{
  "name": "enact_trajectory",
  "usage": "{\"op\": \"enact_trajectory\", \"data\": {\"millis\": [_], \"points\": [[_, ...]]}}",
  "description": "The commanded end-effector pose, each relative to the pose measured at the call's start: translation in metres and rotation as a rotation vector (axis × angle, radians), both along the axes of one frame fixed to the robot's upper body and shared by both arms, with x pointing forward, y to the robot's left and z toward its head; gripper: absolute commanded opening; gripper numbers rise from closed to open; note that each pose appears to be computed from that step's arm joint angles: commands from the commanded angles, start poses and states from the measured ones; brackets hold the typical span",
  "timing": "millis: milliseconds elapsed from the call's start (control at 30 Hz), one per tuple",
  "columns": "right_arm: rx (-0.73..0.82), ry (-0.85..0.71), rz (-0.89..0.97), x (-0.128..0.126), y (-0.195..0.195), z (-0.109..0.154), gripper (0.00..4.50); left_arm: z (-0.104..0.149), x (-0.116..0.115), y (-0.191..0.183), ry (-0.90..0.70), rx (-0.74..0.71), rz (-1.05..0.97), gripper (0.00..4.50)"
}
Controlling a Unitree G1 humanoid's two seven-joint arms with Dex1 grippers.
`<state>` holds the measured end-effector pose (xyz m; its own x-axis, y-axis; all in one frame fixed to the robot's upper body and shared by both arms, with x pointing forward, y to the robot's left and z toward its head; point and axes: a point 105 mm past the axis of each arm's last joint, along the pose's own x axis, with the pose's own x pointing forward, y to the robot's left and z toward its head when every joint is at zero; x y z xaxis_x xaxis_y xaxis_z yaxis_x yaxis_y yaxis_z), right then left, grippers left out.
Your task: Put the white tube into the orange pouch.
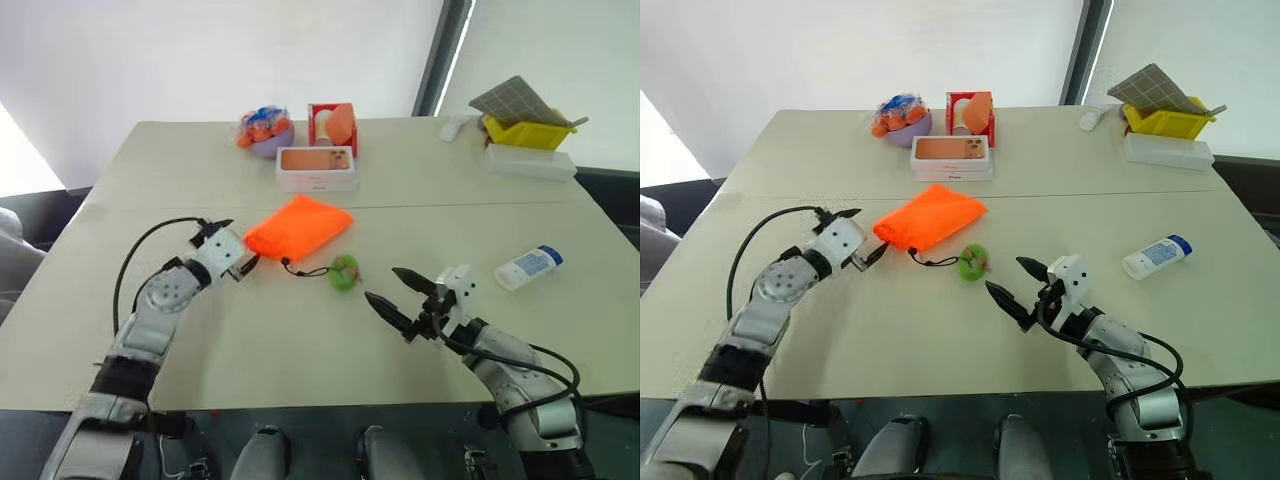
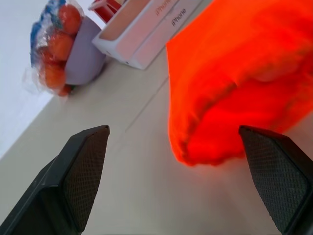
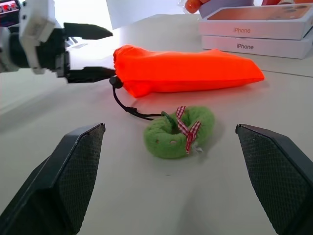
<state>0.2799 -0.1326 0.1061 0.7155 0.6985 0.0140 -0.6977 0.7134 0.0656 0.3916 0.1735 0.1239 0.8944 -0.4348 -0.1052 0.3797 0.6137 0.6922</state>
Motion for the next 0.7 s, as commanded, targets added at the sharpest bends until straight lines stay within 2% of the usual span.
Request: {"op": "enact_trajectory", "data": {"millis": [33, 100, 167, 233, 300, 433, 567, 700], "points": [[0.006, -0.065, 0.002, -0.002, 0.003, 0.014, 4.44, 0.008, 0.011, -0.011, -0.054, 0.049, -0.023, 4.50], [0.004, -0.069, -0.010, -0.002, 0.001, 0.015, 4.44, 0.007, 0.015, -0.015, -0.056, 0.059, -0.032, 4.50], [0.000, -0.072, -0.026, -0.003, -0.001, 0.015, 4.50, 0.005, 0.017, -0.018, -0.049, 0.059, -0.041, 3.98], [-0.005, -0.075, -0.044, -0.003, -0.003, 0.015, 4.50, 0.002, 0.019, -0.019, -0.040, 0.060, -0.047, 3.20], [-0.007, -0.076, -0.056, -0.003, -0.004, 0.015, 4.50, 0.001, 0.019, -0.019, -0.033, 0.058, -0.052, 2.06], [-0.024, -0.077, -0.078, -0.002, -0.006, 0.015, 4.50, -0.002, 0.018, -0.020, -0.025, 0.046, -0.063, 0.10], [-0.058, -0.071, -0.098, 0.004, -0.003, 0.015, 4.50, -0.001, 0.017, -0.019, 0.004, -0.019, -0.057, 0.03], [-0.131, -0.088, -0.193, 0.021, -0.015, 0.012, 4.50, 0.003, 0.011, -0.020, 0.046, -0.124, -0.062, 0.03]]}}
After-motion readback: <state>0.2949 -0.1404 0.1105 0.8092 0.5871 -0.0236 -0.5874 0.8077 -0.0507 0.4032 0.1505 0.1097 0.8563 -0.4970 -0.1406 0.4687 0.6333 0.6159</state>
